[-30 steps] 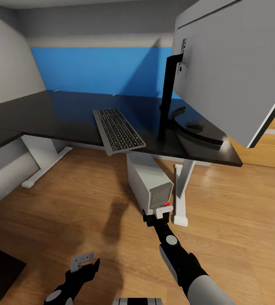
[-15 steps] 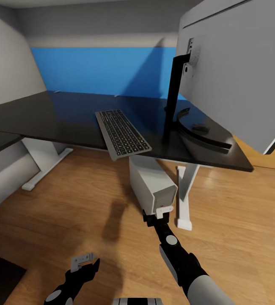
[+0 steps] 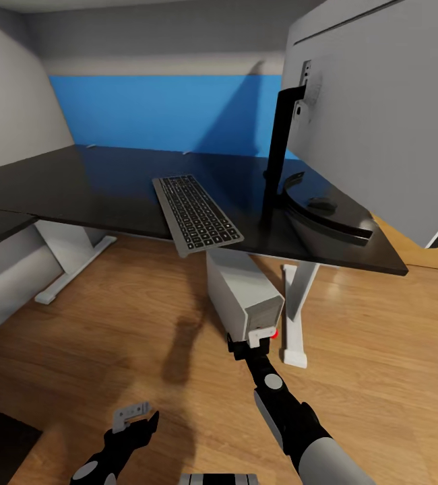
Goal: In the bedroom, organize the workspace by keeping the computer under the desk, ensuring the monitor is on the desk, placing the keyboard on the desk next to the monitor, placing the mouse on the desk next to the keyboard, moving the folder from the swivel chair onto the desk next to the mouse, stacking the notebook on top of the folder with the pen on top of the notebook, and positioning the swivel chair next to the desk.
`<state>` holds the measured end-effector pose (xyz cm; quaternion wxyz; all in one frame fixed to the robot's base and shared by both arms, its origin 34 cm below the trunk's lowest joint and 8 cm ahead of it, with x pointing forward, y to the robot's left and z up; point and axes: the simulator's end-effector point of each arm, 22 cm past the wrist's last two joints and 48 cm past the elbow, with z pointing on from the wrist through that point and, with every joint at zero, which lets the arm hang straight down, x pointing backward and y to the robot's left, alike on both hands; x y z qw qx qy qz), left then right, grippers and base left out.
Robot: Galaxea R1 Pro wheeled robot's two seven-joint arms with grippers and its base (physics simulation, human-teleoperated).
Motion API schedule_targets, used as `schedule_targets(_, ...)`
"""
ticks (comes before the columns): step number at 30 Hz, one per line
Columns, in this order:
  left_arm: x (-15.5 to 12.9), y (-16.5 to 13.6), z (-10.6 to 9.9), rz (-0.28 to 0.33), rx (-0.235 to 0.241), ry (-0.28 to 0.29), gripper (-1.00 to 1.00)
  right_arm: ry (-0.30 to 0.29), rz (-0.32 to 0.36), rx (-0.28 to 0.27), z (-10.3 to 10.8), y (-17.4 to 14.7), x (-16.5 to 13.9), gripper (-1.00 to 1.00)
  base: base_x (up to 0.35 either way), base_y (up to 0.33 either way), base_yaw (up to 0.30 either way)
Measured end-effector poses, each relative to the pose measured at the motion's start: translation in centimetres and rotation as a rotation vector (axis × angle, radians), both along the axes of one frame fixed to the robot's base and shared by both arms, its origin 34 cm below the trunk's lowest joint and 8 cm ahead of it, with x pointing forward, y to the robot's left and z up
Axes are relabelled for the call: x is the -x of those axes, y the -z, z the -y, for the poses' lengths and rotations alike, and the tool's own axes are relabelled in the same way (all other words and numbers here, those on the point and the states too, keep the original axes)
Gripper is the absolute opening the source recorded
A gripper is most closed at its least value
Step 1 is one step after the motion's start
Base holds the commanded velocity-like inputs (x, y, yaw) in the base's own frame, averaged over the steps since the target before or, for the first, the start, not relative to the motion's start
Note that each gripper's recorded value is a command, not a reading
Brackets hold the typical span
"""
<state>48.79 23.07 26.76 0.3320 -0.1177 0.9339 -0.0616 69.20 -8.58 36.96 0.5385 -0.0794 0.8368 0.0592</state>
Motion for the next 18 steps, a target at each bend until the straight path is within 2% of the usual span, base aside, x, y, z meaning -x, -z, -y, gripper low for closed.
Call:
schedule_targets(8, 0.0, 0.0, -0.02, 0.0, 0.0, 0.0, 1.0, -0.001, -0.001, 0.0, -0.02, 0.03, 0.03, 1.0, 0.014, 0.001, 0.0)
schedule_targets(18, 0.0, -0.01, -0.02, 0.0, 0.0, 0.0, 1.0, 0.0, -0.001, 0.0, 0.0, 0.03, 0.03, 1.0, 0.165, 0.0, 0.0)
